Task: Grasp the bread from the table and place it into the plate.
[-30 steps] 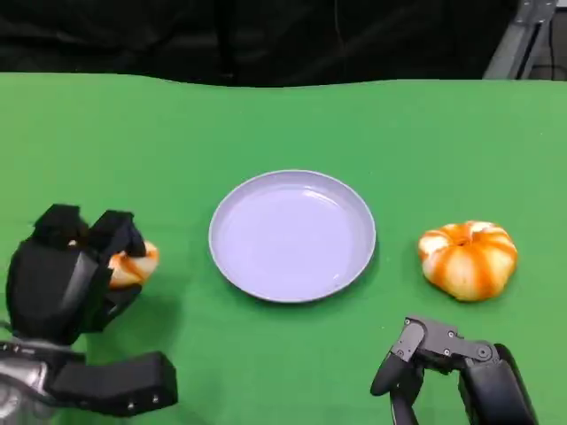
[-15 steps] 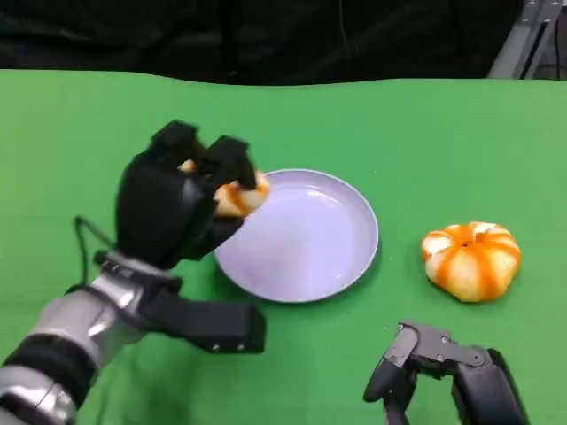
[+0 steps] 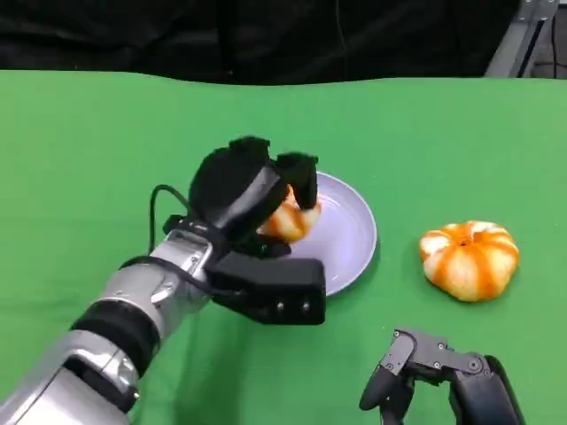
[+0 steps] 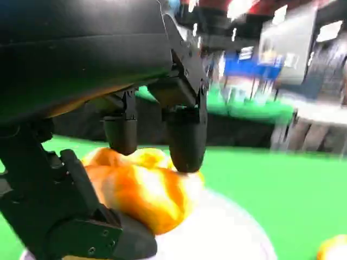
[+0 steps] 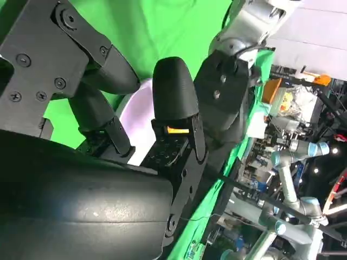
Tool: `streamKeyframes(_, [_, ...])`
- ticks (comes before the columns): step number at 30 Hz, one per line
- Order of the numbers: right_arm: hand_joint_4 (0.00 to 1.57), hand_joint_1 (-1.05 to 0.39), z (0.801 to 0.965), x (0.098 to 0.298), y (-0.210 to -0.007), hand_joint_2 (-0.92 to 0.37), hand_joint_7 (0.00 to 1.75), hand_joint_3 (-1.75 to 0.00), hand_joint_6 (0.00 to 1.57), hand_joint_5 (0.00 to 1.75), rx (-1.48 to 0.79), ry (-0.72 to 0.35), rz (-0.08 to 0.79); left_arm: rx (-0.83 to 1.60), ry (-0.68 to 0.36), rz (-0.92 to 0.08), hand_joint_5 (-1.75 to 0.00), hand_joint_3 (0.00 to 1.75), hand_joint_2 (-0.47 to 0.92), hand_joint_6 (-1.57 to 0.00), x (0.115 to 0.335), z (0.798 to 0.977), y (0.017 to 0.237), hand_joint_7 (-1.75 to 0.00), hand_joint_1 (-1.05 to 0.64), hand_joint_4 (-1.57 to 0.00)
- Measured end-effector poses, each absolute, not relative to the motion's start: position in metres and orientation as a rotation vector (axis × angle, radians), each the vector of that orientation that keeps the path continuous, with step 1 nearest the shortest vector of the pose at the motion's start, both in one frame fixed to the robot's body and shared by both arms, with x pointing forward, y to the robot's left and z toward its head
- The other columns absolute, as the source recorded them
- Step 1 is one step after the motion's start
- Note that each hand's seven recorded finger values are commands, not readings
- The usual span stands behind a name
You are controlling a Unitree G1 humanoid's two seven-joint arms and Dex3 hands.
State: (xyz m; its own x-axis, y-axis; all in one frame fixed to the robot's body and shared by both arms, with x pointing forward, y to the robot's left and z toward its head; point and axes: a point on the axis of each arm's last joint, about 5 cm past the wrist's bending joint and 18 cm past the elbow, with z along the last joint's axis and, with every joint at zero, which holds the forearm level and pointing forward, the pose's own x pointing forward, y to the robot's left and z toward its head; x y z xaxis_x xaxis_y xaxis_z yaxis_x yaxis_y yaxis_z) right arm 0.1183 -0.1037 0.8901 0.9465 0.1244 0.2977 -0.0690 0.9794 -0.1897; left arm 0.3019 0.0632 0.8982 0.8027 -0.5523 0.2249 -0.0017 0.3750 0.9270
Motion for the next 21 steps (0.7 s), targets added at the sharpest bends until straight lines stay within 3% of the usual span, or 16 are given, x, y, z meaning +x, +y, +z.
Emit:
streamKeyframes(3, [0.9,-0.05,0.89,0.118,-0.104,-0.07,1.41,-1.75,0.89,1.74,-0.183,-0.315,0.098,1.195,-0.483,-0.434,-0.58,0.12,0.91,-0.42,0.304,0.904,0.059,-0.02,-0.51,-0.17])
streamKeyframes(5, [0.9,-0.05,0.89,0.119,-0.105,-0.06,1.41,-1.75,0.9,1.75,-0.184,-0.315,0.095,1.227,-0.437,-0.479,-0.46,0.21,0.92,-0.28,0.305,0.907,0.058,-0.01,-0.62,-0.03])
streamKeyframes(7, [0.9,-0.05,0.89,0.119,-0.105,-0.06,1.41,-1.75,0.9,1.75,-0.184,-0.315,0.094,1.246,-0.387,-0.525,-0.41,0.25,0.92,-0.24,0.306,0.911,0.056,-0.01,-0.65,-0.01])
streamKeyframes(8, [0.9,-0.05,0.89,0.119,-0.105,-0.06,1.41,-1.75,0.89,1.74,-0.184,-0.314,0.094,1.254,-0.368,-0.543,-0.25,0.31,0.92,-0.19,0.307,0.914,0.055,-0.02,-0.71,0.0])
streamKeyframes(11, [0.89,-0.04,0.89,0.118,-0.105,-0.06,1.4,-1.75,0.89,1.74,-0.19,-0.315,0.095,1.277,-0.331,-0.576,-0.04,0.39,0.92,-0.1,0.308,0.921,0.054,-0.01,-0.79,0.0])
streamKeyframes(21, [0.86,-0.04,0.891,0.117,-0.106,-0.06,1.4,-1.75,0.89,1.7,-0.181,-0.31,0.102,1.261,-0.286,-0.584,0.0,0.51,0.92,-0.02,0.302,0.925,0.065,-0.01,-0.88,0.0])
